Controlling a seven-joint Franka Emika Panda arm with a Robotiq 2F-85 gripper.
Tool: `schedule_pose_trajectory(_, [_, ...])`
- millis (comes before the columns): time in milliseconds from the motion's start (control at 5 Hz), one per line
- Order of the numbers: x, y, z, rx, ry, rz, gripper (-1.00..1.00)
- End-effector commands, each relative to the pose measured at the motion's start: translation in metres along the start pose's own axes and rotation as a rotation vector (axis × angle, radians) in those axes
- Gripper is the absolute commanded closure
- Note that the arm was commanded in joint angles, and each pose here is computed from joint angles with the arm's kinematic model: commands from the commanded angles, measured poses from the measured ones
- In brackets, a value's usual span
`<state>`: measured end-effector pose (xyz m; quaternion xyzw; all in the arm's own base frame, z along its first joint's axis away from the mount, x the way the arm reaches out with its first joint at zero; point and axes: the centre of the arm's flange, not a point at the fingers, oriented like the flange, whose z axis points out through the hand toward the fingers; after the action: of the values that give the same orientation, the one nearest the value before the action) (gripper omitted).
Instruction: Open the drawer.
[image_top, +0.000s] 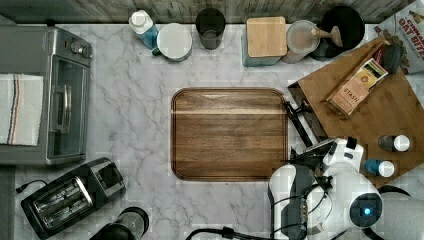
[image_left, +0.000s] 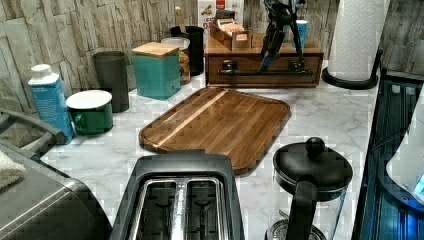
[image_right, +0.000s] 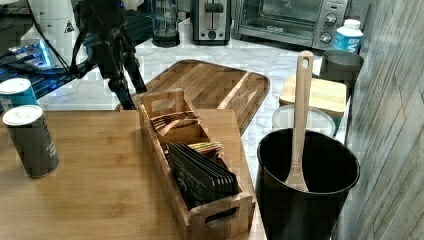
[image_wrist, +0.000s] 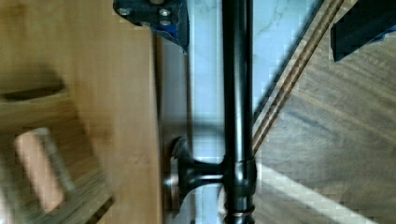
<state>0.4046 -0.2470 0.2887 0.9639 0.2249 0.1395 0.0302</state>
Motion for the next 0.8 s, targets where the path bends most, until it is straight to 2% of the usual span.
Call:
schedule_pose_trajectory(200, [-0.019,-0.030,0.036,-0.009,0.027,0.032,-1.00])
schedule_pose_trajectory(400, [-0.020,-0.029,0.048,-0.033,0.035,0.002,-1.00])
schedule_pose_trajectory(600, [-0.018,-0.026,0.053,-0.009,0.018,-0.034,-1.00])
schedule_pose_trajectory(800, [-0.013,-0.029,0.046,0.026,-0.022,-0.082,-1.00])
